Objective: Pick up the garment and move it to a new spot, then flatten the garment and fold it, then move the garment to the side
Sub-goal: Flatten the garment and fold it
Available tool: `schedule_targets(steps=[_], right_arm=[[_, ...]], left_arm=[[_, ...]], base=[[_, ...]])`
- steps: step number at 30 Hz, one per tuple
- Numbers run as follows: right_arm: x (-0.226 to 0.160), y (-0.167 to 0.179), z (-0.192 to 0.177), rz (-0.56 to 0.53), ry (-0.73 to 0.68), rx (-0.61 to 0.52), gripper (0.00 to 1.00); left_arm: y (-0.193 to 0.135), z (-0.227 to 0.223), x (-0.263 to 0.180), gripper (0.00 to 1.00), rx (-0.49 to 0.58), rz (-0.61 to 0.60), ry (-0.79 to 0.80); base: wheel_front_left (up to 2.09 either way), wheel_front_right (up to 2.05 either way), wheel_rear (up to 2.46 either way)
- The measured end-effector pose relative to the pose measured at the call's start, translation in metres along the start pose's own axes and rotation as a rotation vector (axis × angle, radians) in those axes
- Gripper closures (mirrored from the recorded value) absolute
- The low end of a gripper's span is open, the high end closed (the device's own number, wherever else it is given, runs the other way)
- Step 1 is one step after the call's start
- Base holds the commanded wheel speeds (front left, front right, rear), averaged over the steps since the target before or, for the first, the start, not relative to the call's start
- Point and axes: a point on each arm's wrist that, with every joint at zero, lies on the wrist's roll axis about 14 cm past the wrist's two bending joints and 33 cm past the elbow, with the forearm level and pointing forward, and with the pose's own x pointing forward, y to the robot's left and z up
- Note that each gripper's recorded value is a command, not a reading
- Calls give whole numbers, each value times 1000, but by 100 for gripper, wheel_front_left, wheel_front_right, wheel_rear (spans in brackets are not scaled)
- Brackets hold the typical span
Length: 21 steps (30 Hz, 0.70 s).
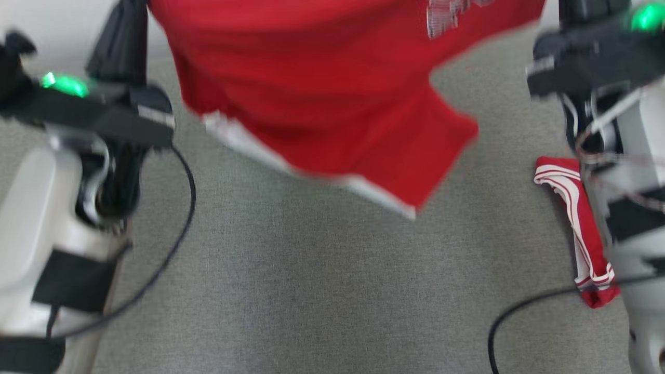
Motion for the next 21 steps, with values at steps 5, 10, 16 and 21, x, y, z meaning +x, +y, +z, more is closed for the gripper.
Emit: schedule_targets(steps=[5, 10, 16, 21], right_arm=[[31, -7, -1, -5, -19, 3, 100], [35, 9, -26, 36, 27, 39, 100], [-20, 52, -121, 94, 292, 164, 100], [-68, 67, -175, 57, 463, 275, 100]], left_arm=[[13, 3, 34, 100, 58, 5, -51], [28, -34, 39, 100, 61, 28, 19], [67, -114, -4, 100, -8, 151, 203], [89, -174, -53, 100, -47, 256, 371]], base=[[0, 0, 0], [0, 0, 0], [0, 0, 0], [0, 0, 0]])
